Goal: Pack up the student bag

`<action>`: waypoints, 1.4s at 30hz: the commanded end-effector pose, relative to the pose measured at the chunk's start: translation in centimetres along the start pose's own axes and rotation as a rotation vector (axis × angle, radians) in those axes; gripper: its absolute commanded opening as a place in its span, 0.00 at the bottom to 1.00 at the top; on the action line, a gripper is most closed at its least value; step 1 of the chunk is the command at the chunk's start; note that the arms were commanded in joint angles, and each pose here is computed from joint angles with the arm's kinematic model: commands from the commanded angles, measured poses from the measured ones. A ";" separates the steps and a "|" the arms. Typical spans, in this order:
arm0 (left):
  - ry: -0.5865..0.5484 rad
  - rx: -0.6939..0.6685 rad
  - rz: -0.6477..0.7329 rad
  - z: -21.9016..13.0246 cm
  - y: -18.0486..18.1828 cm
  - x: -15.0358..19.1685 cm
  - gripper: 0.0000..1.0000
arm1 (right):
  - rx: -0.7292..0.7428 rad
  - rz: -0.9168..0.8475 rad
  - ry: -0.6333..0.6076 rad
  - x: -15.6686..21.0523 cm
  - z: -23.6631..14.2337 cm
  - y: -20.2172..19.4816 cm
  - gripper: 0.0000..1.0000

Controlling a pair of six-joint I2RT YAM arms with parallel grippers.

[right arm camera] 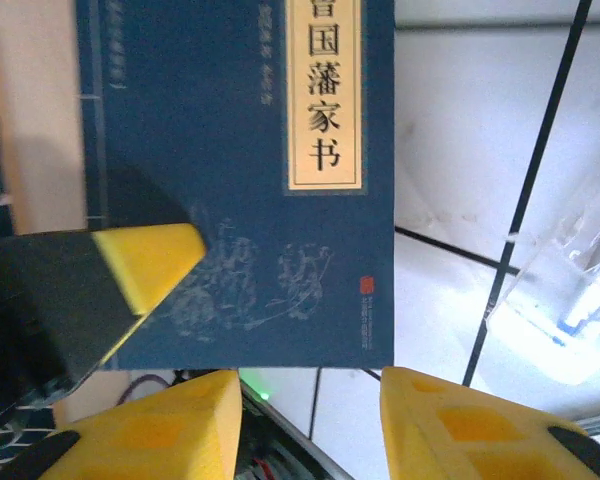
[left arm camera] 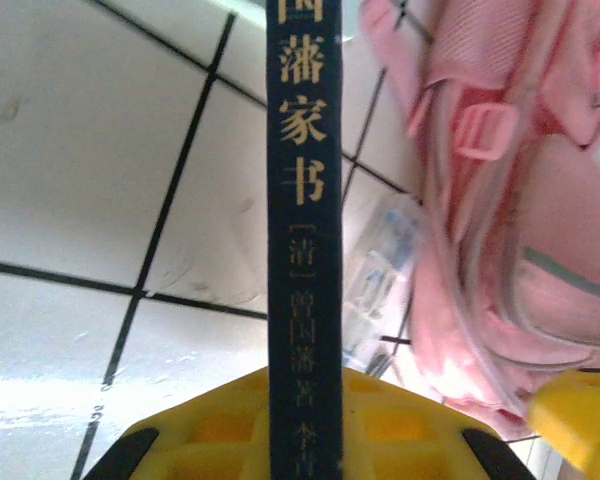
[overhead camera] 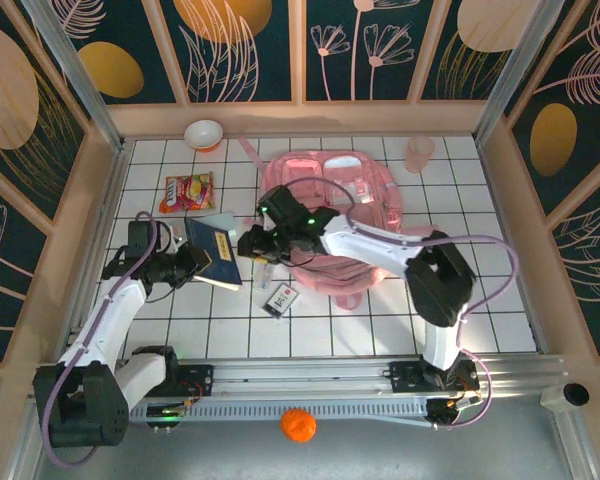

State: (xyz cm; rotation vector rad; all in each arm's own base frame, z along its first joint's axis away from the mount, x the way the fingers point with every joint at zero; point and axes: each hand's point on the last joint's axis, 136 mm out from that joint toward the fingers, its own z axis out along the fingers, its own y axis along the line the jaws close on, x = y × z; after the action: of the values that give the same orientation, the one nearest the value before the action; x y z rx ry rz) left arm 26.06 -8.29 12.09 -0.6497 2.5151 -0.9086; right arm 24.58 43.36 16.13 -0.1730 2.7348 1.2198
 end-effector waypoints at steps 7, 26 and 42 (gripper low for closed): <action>-0.202 0.569 0.367 -8.6 -15.8 -4.1 0.00 | -0.096 -0.130 -0.431 -6.0 -11.2 1.7 0.46; -0.176 1.118 0.810 -15.4 -30.0 0.3 0.00 | -0.513 -0.572 -0.895 -4.8 -30.1 8.5 0.68; -0.116 1.260 0.808 -16.0 -34.1 2.7 0.00 | -0.781 -0.636 -0.731 -3.8 -29.3 10.4 0.70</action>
State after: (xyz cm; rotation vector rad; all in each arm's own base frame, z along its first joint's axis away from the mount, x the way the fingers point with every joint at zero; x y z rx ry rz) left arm 26.70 -25.28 42.83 0.5722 1.4870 -1.6765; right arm 26.37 28.79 41.59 -0.3995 1.4805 1.5199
